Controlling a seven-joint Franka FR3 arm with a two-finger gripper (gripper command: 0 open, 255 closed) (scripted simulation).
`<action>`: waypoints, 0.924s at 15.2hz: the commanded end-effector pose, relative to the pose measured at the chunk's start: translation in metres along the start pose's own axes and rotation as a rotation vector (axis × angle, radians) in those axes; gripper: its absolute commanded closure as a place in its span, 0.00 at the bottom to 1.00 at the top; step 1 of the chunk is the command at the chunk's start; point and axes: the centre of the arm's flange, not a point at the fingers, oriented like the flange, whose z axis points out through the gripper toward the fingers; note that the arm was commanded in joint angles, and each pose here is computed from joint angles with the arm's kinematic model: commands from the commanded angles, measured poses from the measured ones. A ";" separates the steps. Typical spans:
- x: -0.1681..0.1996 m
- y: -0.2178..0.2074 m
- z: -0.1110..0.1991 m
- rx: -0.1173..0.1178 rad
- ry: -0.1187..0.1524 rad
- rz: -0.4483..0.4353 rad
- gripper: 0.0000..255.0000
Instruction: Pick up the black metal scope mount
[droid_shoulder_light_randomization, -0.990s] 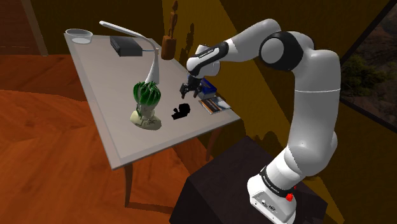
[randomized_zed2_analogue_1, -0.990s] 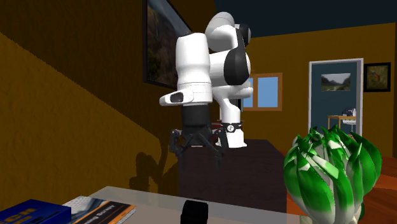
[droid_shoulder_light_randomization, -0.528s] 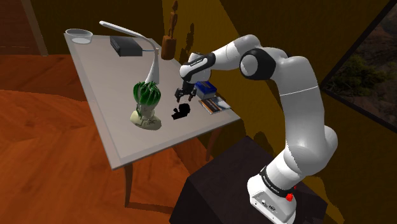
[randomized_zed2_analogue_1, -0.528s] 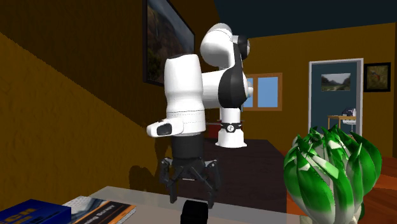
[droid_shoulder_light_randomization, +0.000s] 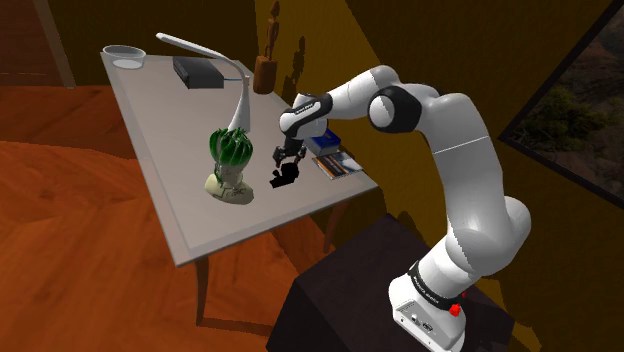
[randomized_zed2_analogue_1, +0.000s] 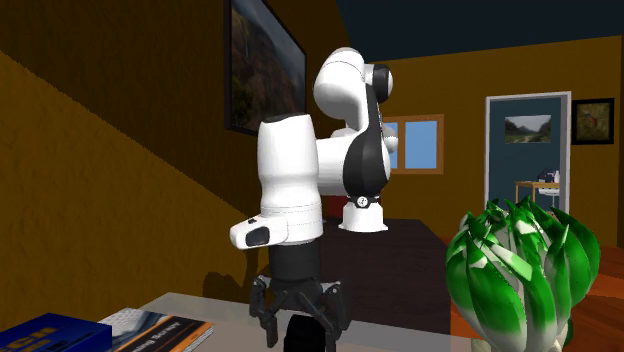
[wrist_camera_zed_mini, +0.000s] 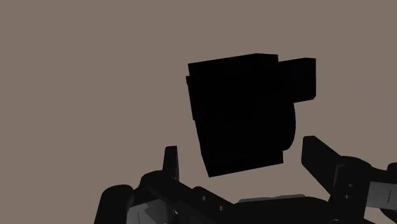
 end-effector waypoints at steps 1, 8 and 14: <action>0.000 0.000 0.002 0.000 0.001 0.000 1.00; 0.000 0.000 0.002 0.000 0.001 0.000 1.00; 0.000 -0.001 -0.019 0.000 0.001 0.000 1.00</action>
